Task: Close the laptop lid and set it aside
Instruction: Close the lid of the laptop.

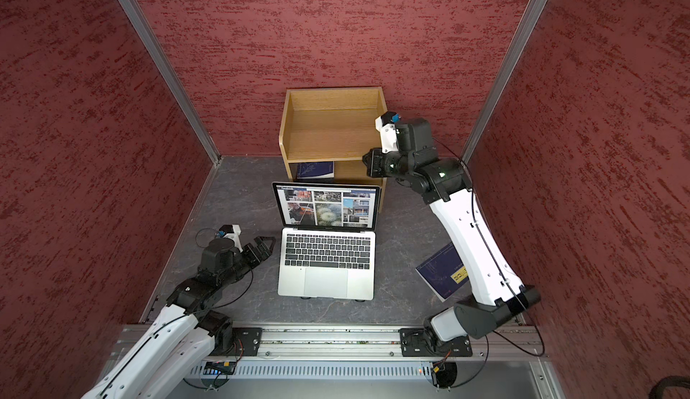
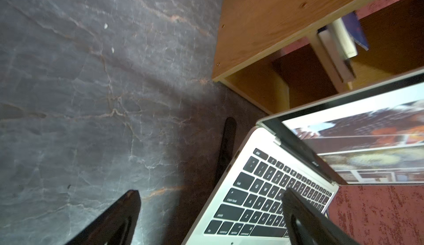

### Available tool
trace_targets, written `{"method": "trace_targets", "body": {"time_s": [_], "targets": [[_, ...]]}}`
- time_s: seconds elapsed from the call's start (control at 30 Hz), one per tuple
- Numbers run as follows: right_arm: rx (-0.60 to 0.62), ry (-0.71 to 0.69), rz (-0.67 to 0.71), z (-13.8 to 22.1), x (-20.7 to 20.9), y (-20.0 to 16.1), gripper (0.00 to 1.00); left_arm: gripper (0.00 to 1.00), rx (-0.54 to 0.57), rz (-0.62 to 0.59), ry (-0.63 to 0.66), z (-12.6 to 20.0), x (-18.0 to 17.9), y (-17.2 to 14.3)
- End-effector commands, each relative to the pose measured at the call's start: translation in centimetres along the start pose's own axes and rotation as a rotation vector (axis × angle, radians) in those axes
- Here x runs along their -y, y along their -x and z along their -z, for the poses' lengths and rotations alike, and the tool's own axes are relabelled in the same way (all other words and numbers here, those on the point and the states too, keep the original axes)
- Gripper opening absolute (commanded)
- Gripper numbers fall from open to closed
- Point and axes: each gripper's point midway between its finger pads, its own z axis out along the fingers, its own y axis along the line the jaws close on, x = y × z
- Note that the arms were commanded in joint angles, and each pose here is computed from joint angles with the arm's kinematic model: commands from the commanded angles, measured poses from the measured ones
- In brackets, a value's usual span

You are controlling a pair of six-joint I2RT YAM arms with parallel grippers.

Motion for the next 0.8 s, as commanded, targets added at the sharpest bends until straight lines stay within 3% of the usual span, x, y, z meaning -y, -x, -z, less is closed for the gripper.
{"method": "trace_targets", "body": {"time_s": [0.0,0.07,0.47,0.57,0.77], "targets": [[-0.086,-0.031,0.089,-1.3,-1.0,-1.3,0.07,1.00,-0.043,0.041,0.013,-0.7,-1.2,-1.7],[-0.124,-0.057,0.118,-2.3,-1.2,-1.8,0.00,1.00,-0.071,0.045,0.001,-1.1,-1.3,-2.6],[-0.226,-0.093,0.195,-5.6,-3.0,-4.5,0.00,1.00,-0.116,-0.035,-0.029,-2.2,-1.3,-5.3],[-0.230,-0.107,0.206,-6.1,-3.1,-4.7,0.00,0.91,-0.127,-0.049,-0.011,-2.6,-1.7,-5.8],[-0.260,-0.098,0.229,-6.4,-4.0,-5.8,0.00,0.86,-0.144,-0.066,0.012,-3.1,-1.9,-6.2]]}}
